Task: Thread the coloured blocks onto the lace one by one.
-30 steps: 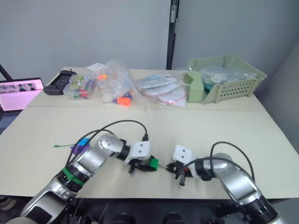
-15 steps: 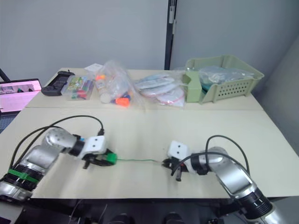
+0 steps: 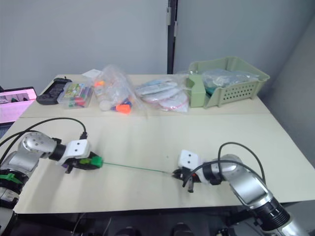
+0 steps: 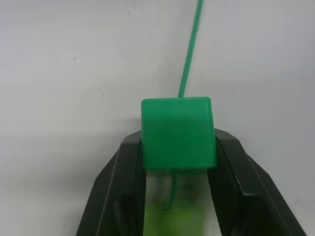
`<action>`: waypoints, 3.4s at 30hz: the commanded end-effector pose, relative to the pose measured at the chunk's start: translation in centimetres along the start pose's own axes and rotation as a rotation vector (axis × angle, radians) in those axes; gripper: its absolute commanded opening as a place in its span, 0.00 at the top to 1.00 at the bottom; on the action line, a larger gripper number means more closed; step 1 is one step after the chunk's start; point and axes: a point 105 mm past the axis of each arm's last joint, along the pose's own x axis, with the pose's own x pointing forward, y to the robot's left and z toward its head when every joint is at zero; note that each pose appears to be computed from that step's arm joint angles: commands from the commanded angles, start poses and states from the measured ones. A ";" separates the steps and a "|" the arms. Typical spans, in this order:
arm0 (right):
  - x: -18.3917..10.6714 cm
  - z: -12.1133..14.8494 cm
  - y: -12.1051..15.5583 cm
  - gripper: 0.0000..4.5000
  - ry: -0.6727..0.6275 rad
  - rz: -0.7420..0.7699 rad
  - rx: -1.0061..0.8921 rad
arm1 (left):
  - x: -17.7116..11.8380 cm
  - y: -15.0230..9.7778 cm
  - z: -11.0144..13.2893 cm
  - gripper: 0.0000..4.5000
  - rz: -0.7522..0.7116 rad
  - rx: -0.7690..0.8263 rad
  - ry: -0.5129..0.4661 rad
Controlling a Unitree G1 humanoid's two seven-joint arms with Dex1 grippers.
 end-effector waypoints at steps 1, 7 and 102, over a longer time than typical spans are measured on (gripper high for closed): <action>-1.0 0.7 -0.9 1.00 -0.019 -0.030 -0.040 | -0.3 -1.7 -3.7 0.73 -0.063 -0.084 0.143; -0.9 1.5 -1.1 1.00 -0.048 -0.027 -0.045 | 0.2 -1.9 -3.3 0.73 -0.072 -0.083 0.105; -7.0 -5.5 -0.7 1.00 0.167 -0.222 0.126 | 0.1 0.3 1.7 0.73 -0.171 -0.054 0.513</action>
